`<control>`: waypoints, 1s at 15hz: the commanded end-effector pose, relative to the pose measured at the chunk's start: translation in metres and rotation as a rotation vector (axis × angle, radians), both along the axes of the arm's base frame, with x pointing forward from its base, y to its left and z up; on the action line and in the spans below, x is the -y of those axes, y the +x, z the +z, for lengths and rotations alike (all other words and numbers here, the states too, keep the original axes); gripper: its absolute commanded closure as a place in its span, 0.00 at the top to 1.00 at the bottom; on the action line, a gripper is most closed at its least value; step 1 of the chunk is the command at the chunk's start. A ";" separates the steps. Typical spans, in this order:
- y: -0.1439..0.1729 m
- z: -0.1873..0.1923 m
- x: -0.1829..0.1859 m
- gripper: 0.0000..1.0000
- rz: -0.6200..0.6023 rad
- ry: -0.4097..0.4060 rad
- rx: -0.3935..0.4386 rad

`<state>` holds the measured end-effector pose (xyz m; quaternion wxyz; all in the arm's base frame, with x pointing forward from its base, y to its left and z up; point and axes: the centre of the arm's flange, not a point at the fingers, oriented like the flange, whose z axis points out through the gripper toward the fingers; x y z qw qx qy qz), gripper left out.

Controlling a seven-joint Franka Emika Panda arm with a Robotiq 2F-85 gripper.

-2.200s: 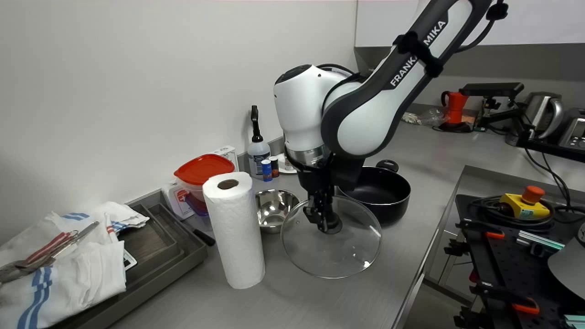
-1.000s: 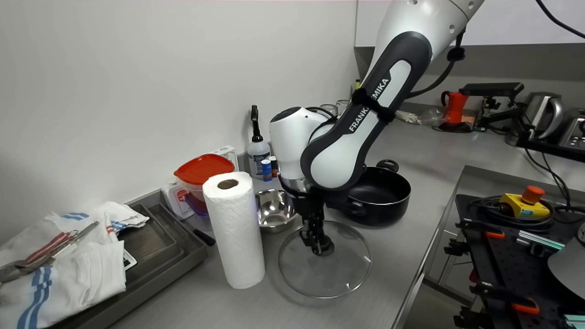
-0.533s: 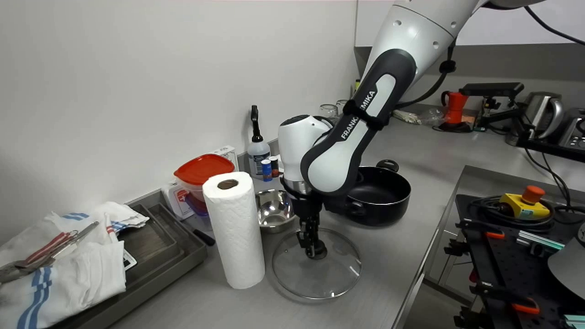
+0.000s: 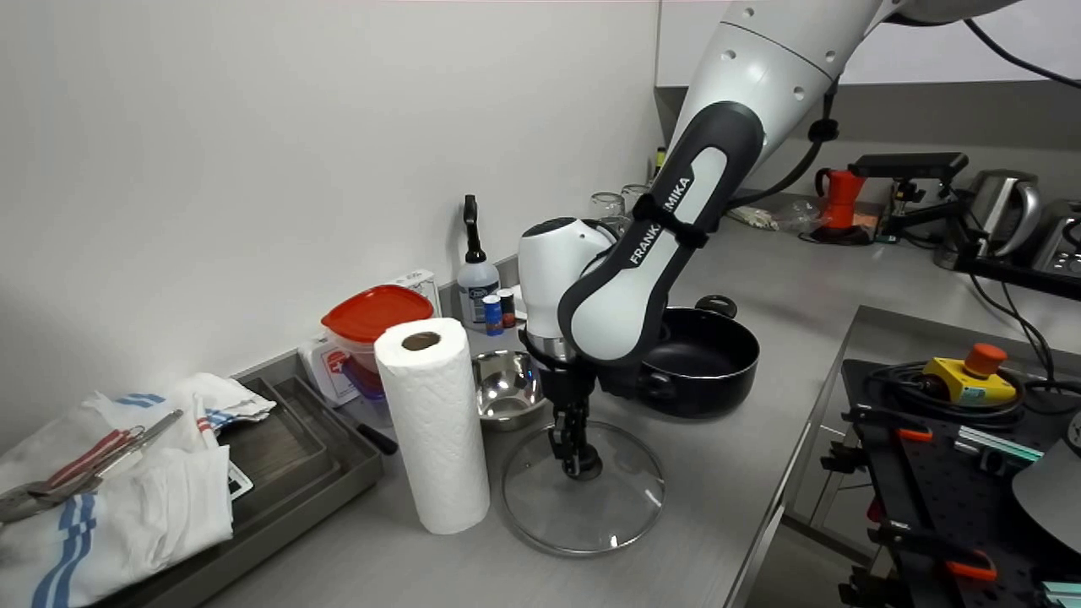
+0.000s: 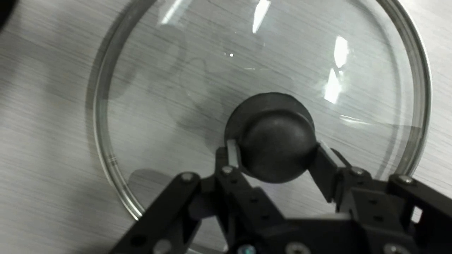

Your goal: Pick up the lid from the pot and put it on the counter

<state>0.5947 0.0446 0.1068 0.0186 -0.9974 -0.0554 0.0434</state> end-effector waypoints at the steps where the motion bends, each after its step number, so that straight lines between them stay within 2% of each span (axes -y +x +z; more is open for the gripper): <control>1: -0.003 -0.001 -0.003 0.83 0.037 -0.006 0.020; 3: -0.005 0.000 -0.004 0.96 0.043 -0.007 0.018; 4: -0.006 0.001 -0.004 0.99 0.044 -0.009 0.018; 10: -0.023 0.024 -0.007 1.00 0.083 -0.025 0.022; 15: -0.050 0.063 -0.005 1.00 0.147 -0.037 0.084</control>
